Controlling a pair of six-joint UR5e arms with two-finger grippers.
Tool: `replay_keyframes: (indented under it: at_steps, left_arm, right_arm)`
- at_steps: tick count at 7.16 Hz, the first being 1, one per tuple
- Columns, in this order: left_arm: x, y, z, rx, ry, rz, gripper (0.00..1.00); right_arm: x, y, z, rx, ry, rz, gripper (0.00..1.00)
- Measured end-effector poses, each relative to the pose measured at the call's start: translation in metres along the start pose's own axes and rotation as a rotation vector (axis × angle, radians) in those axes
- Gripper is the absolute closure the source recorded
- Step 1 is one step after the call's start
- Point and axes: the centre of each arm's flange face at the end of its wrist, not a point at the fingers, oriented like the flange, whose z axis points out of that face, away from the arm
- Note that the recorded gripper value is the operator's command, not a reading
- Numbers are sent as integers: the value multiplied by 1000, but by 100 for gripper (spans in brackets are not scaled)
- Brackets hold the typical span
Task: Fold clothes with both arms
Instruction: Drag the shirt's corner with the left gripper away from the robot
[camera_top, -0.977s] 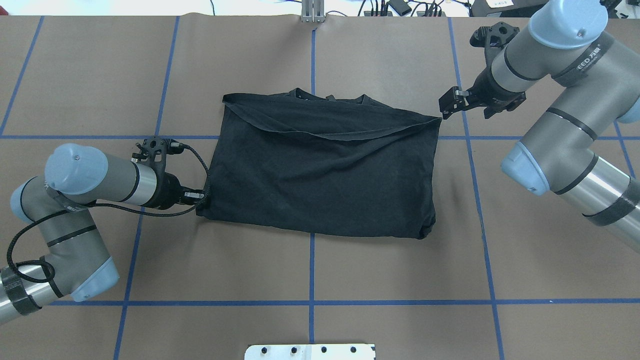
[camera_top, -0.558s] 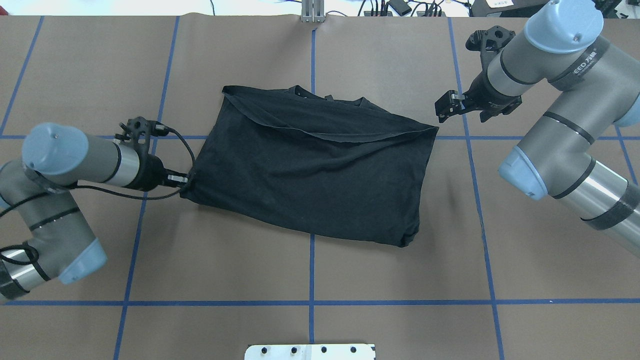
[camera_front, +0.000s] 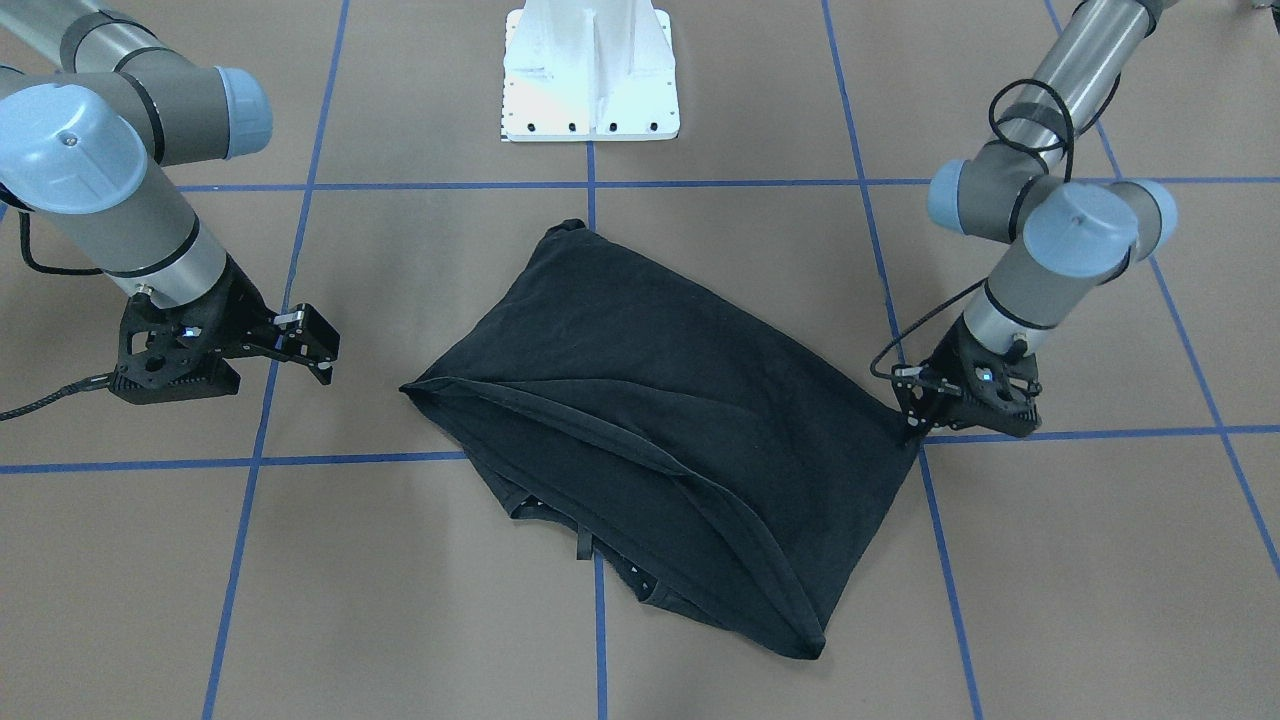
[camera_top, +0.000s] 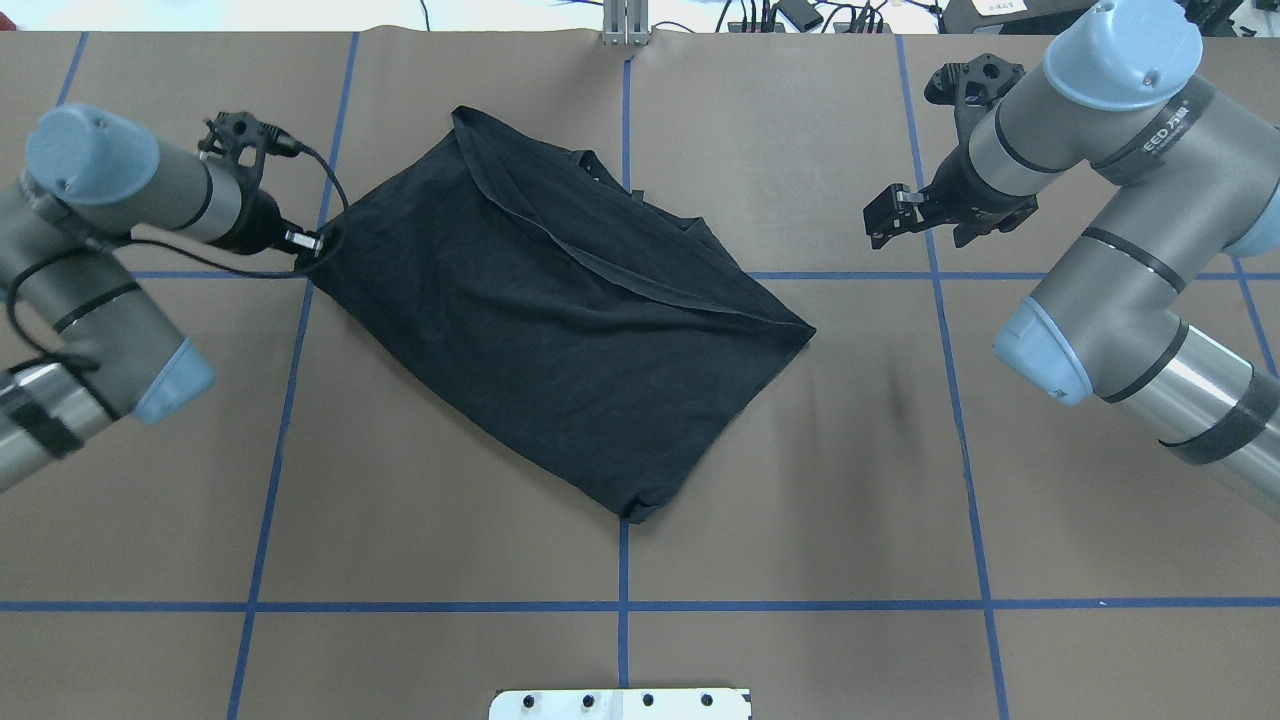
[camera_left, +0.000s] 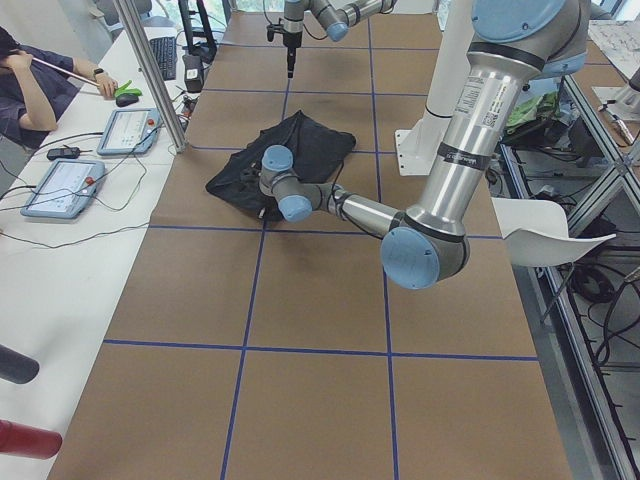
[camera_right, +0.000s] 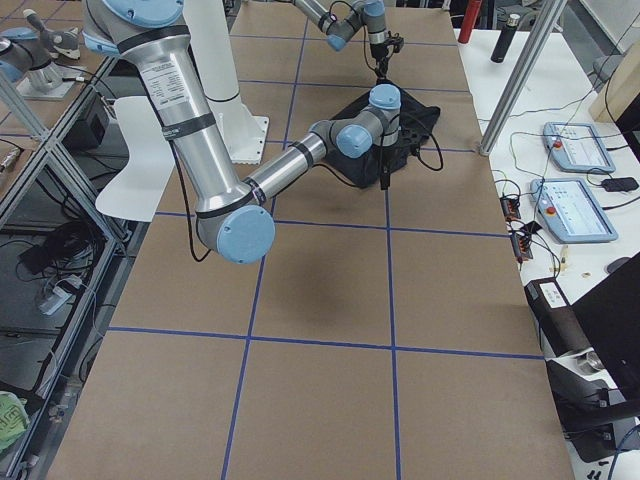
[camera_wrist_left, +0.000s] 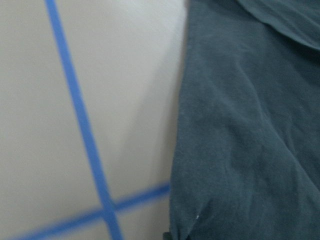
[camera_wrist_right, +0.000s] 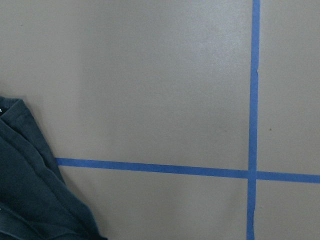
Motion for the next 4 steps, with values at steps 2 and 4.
replay_keyframes:
  at_steps: [2, 4]
  left_arm:
    - [-29, -68, 38, 27, -49, 26, 100]
    - [-50, -108, 39, 60, -93, 72, 1]
  right_arm:
    - [-3, 1, -1, 1, -4, -4, 1]
    - [-6, 3, 0, 0, -6, -8, 1]
